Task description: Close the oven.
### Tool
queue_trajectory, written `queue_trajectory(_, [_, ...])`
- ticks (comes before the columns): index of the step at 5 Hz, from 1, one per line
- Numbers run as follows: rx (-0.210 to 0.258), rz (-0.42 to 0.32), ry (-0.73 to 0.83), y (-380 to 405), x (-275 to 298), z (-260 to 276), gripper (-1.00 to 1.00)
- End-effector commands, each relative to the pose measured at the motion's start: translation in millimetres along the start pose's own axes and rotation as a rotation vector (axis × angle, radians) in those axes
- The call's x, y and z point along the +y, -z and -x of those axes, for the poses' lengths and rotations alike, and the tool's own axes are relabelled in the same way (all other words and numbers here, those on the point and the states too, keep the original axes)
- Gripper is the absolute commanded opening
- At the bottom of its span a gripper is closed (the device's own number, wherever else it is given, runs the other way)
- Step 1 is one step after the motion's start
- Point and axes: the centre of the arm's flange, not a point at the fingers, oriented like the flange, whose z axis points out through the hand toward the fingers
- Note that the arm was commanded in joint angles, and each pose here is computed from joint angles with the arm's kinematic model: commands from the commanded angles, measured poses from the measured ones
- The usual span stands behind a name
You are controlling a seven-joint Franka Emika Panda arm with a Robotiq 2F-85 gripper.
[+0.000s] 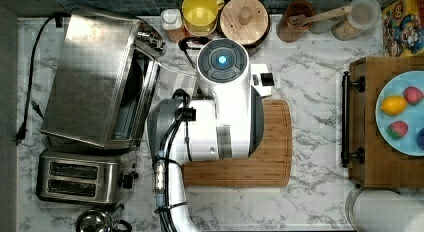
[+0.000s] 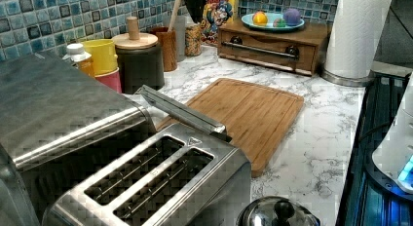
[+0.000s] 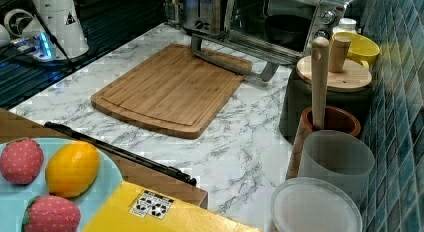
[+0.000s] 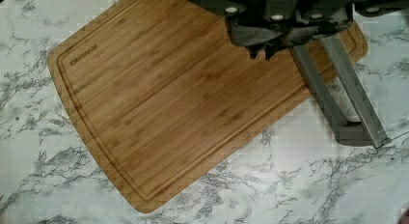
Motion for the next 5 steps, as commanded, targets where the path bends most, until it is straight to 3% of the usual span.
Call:
queue_trajectory(1, [0.031, -0.009, 0.034, -24.8, 4.5, 15.0, -1.00])
queue_trajectory(2, [0.003, -0.138, 0.025, -66.0, 41.2, 24.1, -1.00])
queue_trajectory(3, [-0.060, -0.276, 0.032, -110.5, 81.7, 22.3, -1.00])
queue_trajectory(4, [-0.039, -0.426, 0.011, -127.5, 109.4, 25.1, -1.00])
queue_trajectory(5, [-0.030, -0.505, 0.100, -138.3, 105.8, 30.8, -1.00])
